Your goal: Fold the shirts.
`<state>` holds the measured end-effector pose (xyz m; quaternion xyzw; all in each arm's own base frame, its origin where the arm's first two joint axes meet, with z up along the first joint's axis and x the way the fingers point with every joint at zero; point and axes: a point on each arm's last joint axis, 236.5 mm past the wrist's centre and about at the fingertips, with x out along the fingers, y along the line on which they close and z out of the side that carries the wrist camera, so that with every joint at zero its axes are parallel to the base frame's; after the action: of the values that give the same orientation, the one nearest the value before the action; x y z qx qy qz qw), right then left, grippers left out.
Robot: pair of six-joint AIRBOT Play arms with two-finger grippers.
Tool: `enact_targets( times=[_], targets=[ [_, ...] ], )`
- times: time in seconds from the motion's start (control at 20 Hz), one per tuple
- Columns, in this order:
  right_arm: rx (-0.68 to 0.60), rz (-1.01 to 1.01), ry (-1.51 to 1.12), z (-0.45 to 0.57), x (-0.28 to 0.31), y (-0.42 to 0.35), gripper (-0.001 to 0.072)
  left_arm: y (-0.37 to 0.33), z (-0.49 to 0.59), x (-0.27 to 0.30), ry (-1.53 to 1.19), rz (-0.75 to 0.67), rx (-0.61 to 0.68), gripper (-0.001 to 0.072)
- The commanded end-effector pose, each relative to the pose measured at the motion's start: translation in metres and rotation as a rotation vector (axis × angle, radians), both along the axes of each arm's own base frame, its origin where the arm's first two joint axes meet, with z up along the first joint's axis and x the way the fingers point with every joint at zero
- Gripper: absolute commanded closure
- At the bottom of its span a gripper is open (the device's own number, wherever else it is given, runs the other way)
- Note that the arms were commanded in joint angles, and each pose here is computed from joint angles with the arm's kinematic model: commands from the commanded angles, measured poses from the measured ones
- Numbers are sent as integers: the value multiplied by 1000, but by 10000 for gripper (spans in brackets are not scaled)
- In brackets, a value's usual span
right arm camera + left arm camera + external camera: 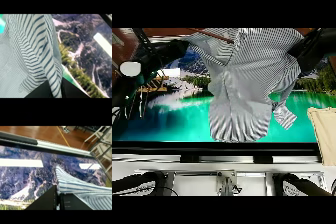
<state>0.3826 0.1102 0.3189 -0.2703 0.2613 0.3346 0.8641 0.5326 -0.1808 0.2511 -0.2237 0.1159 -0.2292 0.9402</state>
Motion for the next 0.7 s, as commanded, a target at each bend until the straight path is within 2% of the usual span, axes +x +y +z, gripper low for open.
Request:
enact_targets(
  times=[0.0, 0.4, 0.65],
  targets=[
    [40, 38, -1, 4, -3, 11, 628, 23, 25, 3, -40, 17, 2, 654],
    [-38, -30, -7, -3, 5, -10, 628, 20, 47, -10, -46, -83, 21, 654],
    [-41, 2, -13, -3, 3, -6, 628, 25, 48, -15, -29, -117, 30, 654]
  ],
)
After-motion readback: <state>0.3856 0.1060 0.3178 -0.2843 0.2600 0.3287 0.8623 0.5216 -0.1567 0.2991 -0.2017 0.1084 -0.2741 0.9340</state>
